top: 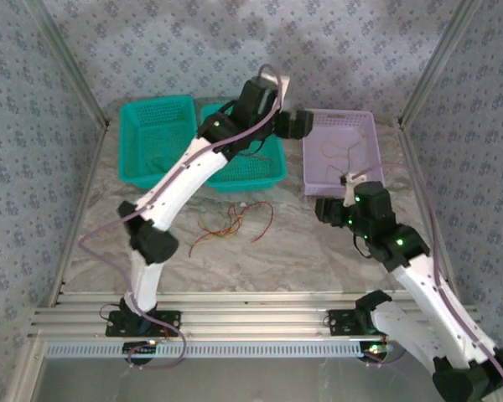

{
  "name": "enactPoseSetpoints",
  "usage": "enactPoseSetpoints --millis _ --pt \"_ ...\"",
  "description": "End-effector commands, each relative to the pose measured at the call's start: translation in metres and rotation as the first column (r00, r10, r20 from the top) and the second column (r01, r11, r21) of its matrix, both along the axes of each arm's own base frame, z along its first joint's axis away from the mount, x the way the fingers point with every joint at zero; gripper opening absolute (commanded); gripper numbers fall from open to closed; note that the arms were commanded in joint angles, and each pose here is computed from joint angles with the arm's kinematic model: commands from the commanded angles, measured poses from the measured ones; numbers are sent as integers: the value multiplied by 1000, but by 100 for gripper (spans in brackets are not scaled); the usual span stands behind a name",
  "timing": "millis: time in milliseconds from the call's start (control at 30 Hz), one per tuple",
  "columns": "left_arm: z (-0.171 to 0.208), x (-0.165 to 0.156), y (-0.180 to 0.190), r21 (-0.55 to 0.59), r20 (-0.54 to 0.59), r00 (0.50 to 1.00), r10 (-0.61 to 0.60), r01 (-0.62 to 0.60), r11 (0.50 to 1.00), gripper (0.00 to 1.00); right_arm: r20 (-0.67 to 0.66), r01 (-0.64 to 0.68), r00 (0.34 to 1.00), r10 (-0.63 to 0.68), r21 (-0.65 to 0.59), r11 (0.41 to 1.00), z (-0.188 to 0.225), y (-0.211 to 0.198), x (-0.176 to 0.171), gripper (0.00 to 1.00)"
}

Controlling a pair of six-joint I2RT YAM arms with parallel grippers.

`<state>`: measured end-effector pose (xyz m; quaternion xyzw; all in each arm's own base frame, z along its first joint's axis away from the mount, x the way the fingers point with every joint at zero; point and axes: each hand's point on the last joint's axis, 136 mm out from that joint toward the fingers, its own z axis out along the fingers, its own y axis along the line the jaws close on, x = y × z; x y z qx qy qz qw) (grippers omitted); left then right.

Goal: Untangle the cables

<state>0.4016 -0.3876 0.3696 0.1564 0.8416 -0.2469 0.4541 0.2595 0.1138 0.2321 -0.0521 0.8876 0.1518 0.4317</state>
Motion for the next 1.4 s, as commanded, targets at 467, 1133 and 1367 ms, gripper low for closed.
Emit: enactPoseSetpoints --millis 467,1133,1367 --pt "-107 -103 198 131 -141 952 271 -254 958 100 -111 -329 936 335 71 942 -59 146 29 67" --pt "-245 -174 234 76 -471 827 306 -308 948 100 -295 -370 868 400 153 916 -145 245 65 48" --pt "-276 -175 224 71 -533 797 285 -294 953 100 -321 -361 861 395 161 918 -159 255 70 39"
